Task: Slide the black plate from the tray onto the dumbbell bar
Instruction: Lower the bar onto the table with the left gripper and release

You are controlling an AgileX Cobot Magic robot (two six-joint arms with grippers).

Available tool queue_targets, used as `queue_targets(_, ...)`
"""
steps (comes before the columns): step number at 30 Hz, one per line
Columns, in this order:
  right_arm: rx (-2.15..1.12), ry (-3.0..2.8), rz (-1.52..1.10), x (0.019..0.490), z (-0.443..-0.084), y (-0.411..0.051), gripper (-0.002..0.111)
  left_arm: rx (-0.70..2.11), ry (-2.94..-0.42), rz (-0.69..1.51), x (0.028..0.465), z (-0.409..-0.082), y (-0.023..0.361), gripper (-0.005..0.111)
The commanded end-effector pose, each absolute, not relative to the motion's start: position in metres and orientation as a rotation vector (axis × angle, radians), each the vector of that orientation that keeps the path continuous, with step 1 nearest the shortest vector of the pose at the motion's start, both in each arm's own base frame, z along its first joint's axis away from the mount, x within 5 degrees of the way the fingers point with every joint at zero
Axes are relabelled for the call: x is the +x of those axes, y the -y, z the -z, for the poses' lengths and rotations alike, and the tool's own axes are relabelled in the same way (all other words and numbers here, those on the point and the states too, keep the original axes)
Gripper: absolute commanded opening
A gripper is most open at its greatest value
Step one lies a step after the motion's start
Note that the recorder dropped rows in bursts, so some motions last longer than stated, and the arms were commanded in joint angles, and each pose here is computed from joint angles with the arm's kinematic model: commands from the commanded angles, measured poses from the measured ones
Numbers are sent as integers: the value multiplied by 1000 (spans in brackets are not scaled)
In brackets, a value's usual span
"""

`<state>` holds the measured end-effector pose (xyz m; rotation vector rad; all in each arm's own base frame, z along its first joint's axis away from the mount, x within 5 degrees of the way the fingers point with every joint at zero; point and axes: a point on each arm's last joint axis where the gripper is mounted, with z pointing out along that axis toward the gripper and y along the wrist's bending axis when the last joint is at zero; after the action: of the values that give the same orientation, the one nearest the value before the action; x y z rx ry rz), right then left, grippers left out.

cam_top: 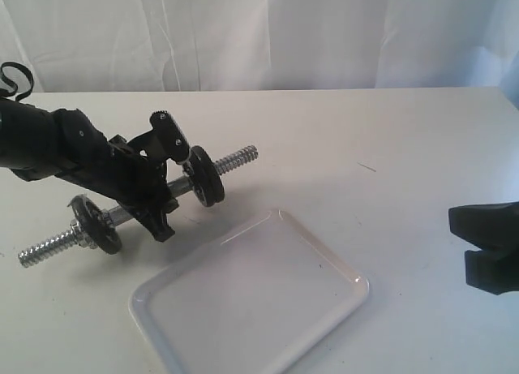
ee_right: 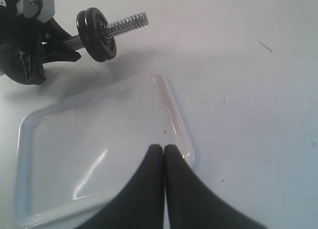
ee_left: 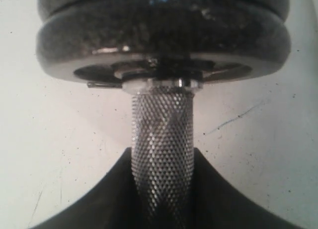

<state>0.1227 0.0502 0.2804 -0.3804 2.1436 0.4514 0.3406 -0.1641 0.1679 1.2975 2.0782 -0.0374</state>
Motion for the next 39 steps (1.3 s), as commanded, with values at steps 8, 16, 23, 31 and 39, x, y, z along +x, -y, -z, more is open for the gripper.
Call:
queue_targets(8,-372,-2126,-441,123,-281,-49,0,1121,-1948,-23,351,-210,167,0)
queue_targets(16,-372,-2126,-441,123,-281,-49,0,1156,-1960,1,348,-205,173,0)
queue_targets(23,-372,-2126,-441,123,-281,-49,0,1168,-1981,4,350,-196,174,0)
queue_targets(31,-372,-2126,-441,123,-281,-49,0,1173,-1991,5,350,-191,174,0)
queue_targets(39,-372,-2126,-441,123,-281,-49,0,1147,-2001,13,351,-192,174,0)
